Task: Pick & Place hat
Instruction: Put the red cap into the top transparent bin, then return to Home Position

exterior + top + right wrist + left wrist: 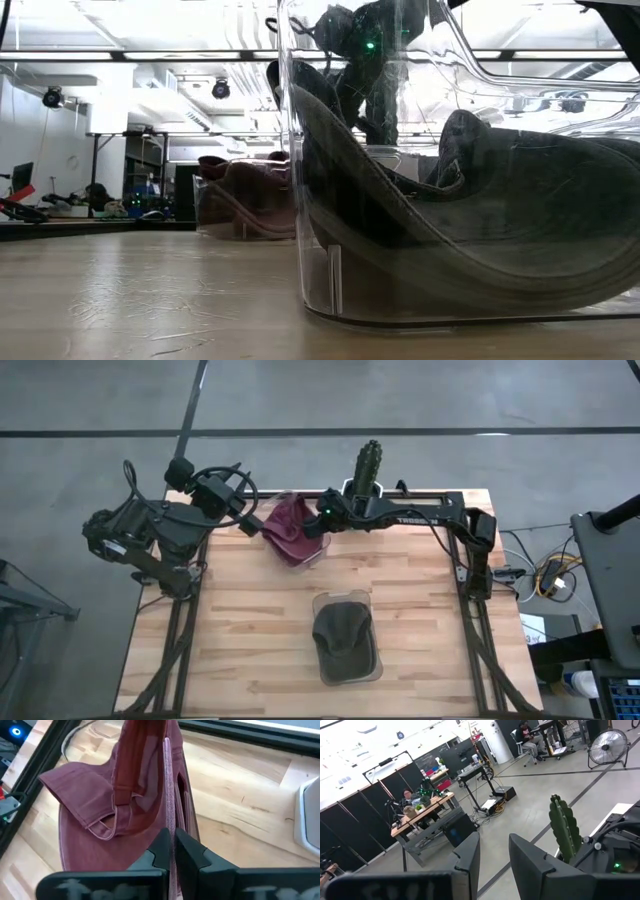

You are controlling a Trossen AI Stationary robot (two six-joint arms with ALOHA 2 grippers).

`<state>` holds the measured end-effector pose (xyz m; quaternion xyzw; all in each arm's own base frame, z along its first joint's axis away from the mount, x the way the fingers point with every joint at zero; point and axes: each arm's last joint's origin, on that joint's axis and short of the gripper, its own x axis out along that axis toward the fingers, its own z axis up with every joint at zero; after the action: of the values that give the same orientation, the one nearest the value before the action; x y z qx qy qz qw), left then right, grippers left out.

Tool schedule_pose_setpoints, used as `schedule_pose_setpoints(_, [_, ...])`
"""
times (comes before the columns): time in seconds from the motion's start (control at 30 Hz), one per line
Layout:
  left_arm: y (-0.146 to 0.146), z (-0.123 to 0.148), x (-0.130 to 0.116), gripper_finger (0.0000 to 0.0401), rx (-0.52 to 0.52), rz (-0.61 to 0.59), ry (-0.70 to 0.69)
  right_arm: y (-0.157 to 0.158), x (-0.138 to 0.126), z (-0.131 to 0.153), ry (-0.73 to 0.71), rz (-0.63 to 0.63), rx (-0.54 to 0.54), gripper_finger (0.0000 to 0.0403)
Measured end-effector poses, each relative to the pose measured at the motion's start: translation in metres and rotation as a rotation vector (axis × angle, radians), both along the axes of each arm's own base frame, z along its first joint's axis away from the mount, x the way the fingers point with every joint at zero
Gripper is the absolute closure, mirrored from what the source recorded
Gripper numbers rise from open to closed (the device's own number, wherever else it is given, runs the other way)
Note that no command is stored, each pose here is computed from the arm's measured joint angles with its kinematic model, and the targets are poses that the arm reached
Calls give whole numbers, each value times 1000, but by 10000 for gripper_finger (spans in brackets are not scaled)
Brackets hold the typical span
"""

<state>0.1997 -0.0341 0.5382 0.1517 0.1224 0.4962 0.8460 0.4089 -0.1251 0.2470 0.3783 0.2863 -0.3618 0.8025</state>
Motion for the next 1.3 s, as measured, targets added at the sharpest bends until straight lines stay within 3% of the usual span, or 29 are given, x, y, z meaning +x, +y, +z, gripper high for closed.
schedule_pose_setpoints(0.47, [-1, -4, 2, 304, 5, -2, 18, 5, 4, 4, -18, 88, -24, 369])
schedule_pose_setpoints(0.73, [-2, -5, 5, 304, -12, -51, 22, 13, 13, 25, -70, 163, -88, 297])
schedule_pose_setpoints(1.07, [-2, -5, 5, 304, -31, -48, -12, 17, 14, 28, -85, 234, -25, 172])
schedule_pose_setpoints(1.2, [-2, -5, 5, 304, -36, -48, -19, 19, 15, 36, -118, 281, -7, 148])
schedule_pose_setpoints(1.3, [-2, -6, 6, 305, -63, -93, -31, 23, 17, 41, -123, 346, -32, 151])
